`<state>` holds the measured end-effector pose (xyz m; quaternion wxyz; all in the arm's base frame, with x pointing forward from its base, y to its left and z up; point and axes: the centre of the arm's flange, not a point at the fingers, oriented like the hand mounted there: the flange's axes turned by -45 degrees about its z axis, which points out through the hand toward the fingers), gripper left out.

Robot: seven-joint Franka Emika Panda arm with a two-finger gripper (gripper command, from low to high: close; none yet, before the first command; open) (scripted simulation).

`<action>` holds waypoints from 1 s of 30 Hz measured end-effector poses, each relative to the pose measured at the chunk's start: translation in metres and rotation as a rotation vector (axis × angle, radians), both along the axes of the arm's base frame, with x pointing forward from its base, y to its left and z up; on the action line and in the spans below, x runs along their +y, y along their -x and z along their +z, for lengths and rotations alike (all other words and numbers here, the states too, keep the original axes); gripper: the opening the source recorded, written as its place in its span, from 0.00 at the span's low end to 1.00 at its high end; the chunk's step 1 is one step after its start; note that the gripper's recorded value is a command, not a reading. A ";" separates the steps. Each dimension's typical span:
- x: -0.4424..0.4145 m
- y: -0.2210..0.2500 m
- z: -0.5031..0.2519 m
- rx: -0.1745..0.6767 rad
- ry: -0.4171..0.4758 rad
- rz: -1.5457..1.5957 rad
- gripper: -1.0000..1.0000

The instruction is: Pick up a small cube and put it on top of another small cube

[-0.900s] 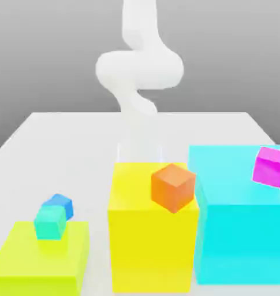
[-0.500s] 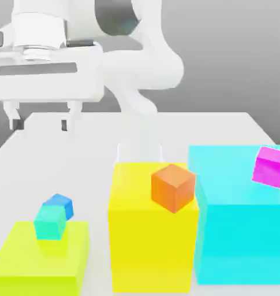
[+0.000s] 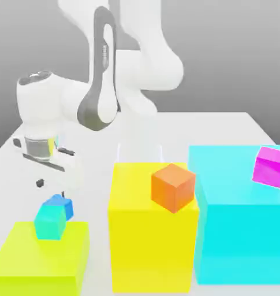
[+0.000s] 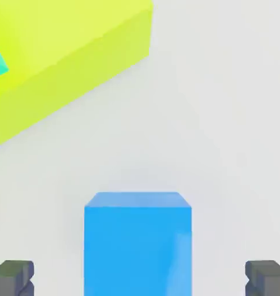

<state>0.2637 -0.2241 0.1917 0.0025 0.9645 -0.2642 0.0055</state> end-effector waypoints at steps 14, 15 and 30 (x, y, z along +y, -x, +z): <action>0.000 0.001 -0.046 0.001 0.001 0.000 0.50; 0.001 0.002 -0.050 0.003 0.000 -0.001 0.50; -0.002 -0.001 -0.037 -0.001 0.003 0.001 0.00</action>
